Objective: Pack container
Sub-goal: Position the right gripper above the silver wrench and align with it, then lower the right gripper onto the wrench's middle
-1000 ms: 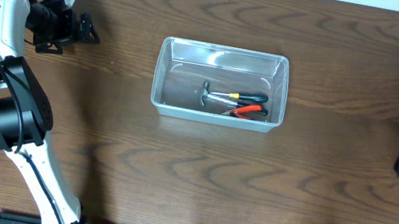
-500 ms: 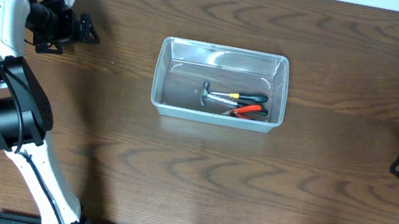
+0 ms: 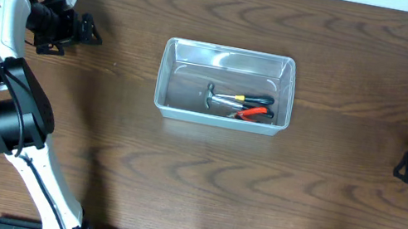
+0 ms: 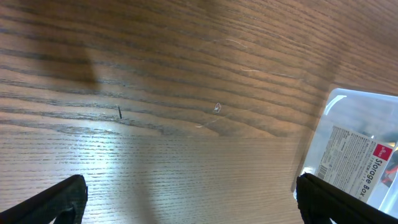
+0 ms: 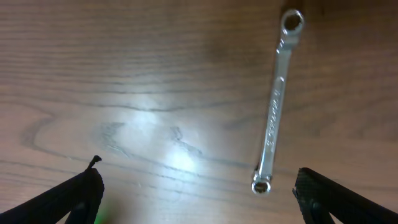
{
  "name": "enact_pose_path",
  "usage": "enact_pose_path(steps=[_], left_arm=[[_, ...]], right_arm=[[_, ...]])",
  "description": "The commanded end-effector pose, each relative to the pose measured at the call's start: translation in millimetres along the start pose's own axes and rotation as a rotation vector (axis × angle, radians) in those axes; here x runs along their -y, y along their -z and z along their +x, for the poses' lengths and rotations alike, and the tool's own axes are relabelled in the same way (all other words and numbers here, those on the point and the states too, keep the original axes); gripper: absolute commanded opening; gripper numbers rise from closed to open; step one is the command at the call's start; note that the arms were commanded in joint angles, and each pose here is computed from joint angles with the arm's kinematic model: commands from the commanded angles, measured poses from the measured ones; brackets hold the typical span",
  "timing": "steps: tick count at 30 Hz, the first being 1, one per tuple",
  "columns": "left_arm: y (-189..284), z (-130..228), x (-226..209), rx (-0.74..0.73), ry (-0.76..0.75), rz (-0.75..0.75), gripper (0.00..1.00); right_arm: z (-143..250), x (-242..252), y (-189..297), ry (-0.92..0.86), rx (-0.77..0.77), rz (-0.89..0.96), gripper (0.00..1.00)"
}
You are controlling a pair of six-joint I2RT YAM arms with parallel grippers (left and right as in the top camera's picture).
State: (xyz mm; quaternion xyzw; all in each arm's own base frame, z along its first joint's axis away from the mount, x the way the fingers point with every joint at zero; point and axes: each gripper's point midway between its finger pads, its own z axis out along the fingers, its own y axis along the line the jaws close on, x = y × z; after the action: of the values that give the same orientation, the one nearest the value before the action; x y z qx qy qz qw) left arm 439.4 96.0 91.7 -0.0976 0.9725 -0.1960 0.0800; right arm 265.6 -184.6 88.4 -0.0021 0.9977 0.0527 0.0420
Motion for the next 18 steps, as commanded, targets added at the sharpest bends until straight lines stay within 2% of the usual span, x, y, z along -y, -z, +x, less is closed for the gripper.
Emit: enact_pose_path(steps=[1, 14, 18], left_arm=[[17, -6, 5, 0.043, -0.019, -0.012, 0.98], [17, -6, 5, 0.043, -0.019, -0.012, 0.98], [17, -6, 5, 0.043, -0.019, -0.012, 0.98]], right_arm=[[-7, -3, -2, 0.042, 0.043, -0.035, 0.99], [-1, 15, -17, 0.040, -0.023, 0.017, 0.99], [7, 23, -27, -0.021, -0.083, 0.047, 0.99]])
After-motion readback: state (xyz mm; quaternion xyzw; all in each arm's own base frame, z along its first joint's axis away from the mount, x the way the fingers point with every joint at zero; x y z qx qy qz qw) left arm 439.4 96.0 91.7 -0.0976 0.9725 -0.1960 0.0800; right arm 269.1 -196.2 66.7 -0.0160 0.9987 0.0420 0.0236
